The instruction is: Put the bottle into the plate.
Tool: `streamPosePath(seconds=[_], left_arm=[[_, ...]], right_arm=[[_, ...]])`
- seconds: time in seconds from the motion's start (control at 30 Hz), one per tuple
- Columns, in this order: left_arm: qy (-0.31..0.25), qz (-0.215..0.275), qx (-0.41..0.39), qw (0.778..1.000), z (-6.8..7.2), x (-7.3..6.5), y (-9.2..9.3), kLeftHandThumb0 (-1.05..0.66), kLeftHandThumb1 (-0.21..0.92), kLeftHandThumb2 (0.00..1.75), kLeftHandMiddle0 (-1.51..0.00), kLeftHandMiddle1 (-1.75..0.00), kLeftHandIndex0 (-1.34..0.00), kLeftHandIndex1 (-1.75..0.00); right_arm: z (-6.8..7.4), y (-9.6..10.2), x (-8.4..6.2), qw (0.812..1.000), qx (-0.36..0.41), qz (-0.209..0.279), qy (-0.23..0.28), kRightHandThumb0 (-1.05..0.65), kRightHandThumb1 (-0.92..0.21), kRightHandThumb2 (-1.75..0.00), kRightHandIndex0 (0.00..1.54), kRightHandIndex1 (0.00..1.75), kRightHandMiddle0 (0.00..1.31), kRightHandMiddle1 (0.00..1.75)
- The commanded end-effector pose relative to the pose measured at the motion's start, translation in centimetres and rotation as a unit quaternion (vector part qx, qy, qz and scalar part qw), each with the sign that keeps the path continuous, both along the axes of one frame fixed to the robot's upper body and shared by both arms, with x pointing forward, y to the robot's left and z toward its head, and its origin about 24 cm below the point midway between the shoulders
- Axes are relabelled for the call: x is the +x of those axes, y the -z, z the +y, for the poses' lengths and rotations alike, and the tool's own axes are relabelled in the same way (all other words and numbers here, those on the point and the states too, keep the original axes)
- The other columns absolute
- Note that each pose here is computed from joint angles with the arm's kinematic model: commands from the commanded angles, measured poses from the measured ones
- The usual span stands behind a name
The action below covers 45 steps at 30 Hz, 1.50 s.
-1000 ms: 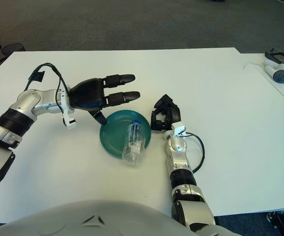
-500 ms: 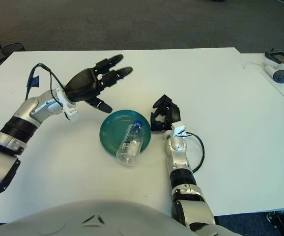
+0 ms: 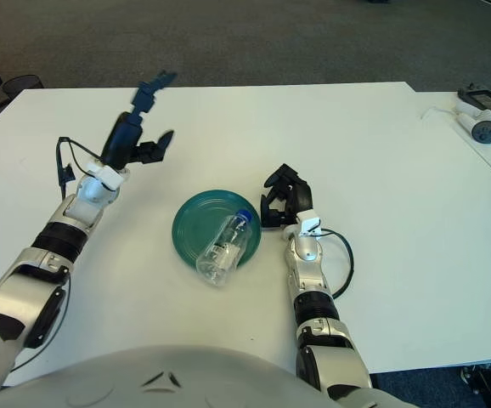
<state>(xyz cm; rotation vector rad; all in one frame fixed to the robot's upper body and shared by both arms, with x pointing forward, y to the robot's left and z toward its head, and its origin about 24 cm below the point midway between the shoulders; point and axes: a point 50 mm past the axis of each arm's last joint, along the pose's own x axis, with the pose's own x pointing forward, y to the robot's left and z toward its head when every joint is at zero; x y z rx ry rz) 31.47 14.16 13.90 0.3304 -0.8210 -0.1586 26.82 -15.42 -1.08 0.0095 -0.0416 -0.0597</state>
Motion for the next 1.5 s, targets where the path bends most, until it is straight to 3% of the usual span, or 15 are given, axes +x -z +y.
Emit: streamPosePath(seconds=[0.0,0.1,0.17,0.27,0.37,1.0,1.23,1.47], left_arm=[[-0.058,0.067,-0.13,0.988,1.3,0.5,0.4,-0.63,0.92,0.89,-0.27,-0.84,-0.04,-1.26],[-0.085,0.101,-0.203,0.97,1.6,0.5,0.7,-0.64,0.92,0.86,-0.33,-1.27,-0.13,-1.51],[-0.094,0.114,-0.22,0.964,2.0,0.5,1.0,-0.63,0.92,0.84,-0.36,-1.45,-0.2,-1.63],[-0.103,0.13,-0.228,0.959,2.5,0.3,1.7,-0.46,0.83,0.75,-0.41,-1.59,-0.25,-1.71],[-0.119,0.144,-0.23,0.955,3.0,-0.2,2.7,-0.41,0.75,0.8,-0.49,-1.69,-0.3,-1.73],[-0.132,0.175,-0.157,0.963,3.0,-2.6,5.4,-0.46,0.38,1.23,-1.02,-1.75,-0.56,-1.75],[-0.143,0.216,-0.12,0.958,3.0,-4.5,8.3,-0.47,0.32,1.31,-1.15,-1.75,-0.61,-1.75],[-0.174,0.272,-0.058,0.945,2.5,-5.0,11.2,-0.47,0.3,1.34,-1.19,-1.75,-0.62,-1.75]], right_arm=[[1.2,7.3,-5.7,0.98,0.029,0.195,0.006,-0.01,0.09,-1.7,0.91,1.75,0.81,1.5],[1.2,7.3,-5.7,0.98,0.029,0.197,0.006,-0.01,0.1,-1.71,0.92,1.75,0.81,1.52],[1.2,7.3,-5.8,0.98,0.029,0.197,0.006,-0.01,0.11,-1.72,0.93,1.75,0.81,1.53],[1.2,7.3,-5.8,0.98,0.029,0.197,0.006,-0.01,0.11,-1.73,0.93,1.75,0.81,1.54],[1.2,7.3,-5.8,0.98,0.028,0.198,0.007,-0.01,0.11,-1.74,0.93,1.75,0.8,1.55],[1.2,7.4,-6.0,0.98,0.027,0.2,0.001,-0.01,0.09,-1.69,0.91,1.75,0.82,1.48],[1.2,7.4,-6.0,0.979,0.028,0.2,0.001,-0.01,0.09,-1.7,0.92,1.75,0.82,1.49],[1.2,7.4,-6.1,0.979,0.027,0.201,0.004,-0.01,0.11,-1.73,0.93,1.75,0.81,1.53]])
